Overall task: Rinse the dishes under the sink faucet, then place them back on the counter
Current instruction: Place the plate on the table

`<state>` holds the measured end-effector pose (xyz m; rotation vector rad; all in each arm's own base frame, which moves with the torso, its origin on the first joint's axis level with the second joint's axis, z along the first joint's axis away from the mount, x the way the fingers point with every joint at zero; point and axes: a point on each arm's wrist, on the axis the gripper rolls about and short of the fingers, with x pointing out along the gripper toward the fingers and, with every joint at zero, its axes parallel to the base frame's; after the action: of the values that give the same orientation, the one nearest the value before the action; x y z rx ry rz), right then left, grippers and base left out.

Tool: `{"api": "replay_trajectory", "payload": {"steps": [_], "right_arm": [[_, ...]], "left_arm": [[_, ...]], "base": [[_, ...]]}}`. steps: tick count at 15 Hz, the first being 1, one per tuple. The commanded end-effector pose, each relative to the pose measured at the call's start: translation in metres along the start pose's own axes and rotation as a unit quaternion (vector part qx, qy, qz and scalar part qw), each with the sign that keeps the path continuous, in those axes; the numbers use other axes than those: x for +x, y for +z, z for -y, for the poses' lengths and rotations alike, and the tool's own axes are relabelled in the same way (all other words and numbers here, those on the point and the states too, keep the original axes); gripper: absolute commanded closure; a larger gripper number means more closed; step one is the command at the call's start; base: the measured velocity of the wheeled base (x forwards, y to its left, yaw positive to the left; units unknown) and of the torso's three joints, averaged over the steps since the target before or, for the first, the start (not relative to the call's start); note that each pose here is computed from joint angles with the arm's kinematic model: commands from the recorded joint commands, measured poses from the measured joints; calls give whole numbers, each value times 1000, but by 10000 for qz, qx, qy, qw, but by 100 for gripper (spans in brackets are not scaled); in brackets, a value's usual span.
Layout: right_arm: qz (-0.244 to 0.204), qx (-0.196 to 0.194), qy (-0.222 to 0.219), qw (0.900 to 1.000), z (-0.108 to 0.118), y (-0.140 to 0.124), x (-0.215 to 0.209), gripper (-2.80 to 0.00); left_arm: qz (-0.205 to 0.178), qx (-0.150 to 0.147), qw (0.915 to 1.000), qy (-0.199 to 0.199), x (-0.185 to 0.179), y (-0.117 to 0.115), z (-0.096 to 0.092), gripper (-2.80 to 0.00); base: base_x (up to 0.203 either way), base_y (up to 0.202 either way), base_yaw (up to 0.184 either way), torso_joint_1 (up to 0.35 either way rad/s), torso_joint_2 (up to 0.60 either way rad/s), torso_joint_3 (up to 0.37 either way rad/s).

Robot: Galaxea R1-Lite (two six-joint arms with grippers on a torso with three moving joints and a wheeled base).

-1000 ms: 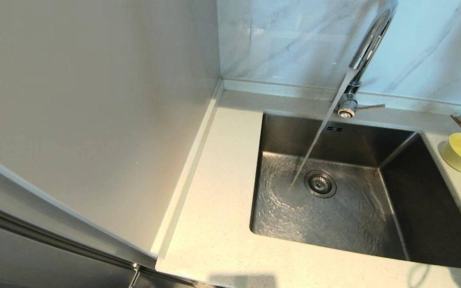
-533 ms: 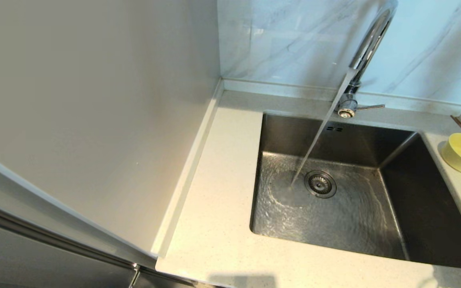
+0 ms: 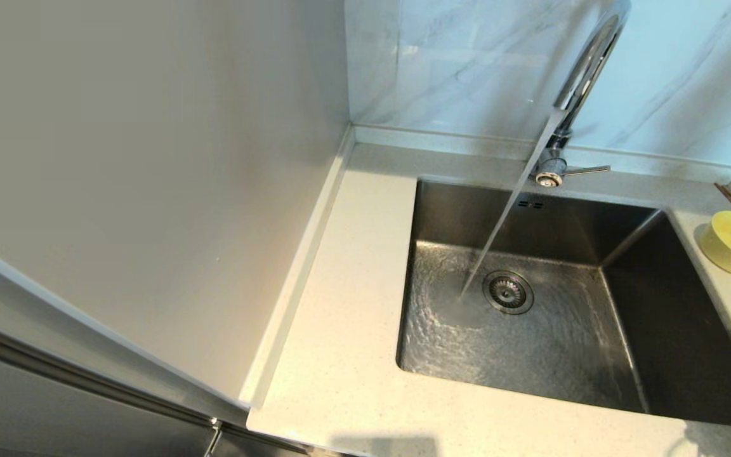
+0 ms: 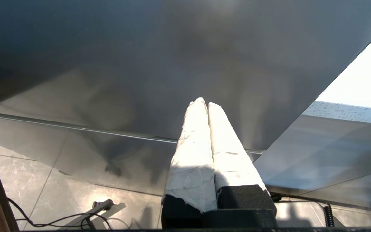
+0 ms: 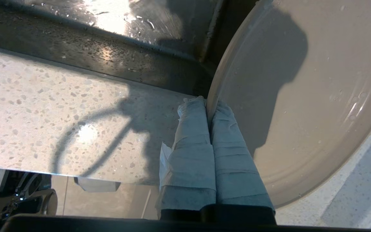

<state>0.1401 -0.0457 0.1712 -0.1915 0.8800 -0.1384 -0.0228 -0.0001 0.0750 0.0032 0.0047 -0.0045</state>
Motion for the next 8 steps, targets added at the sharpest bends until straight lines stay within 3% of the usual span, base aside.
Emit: {"api": "replay_trajectory", "payload": {"steps": [1, 8], "right_arm": [[-205, 47, 17, 9998, 3, 0, 11, 0], [-291, 370, -459, 9978, 30, 12, 48, 0]], "left_arm": [[0, -1, 10000, -1, 0, 0, 0, 0], [0, -1, 10000, -1, 0, 0, 0, 0]], "base": [[0, 0, 0, 0, 0, 0], [0, 0, 0, 0, 0, 0]]}}
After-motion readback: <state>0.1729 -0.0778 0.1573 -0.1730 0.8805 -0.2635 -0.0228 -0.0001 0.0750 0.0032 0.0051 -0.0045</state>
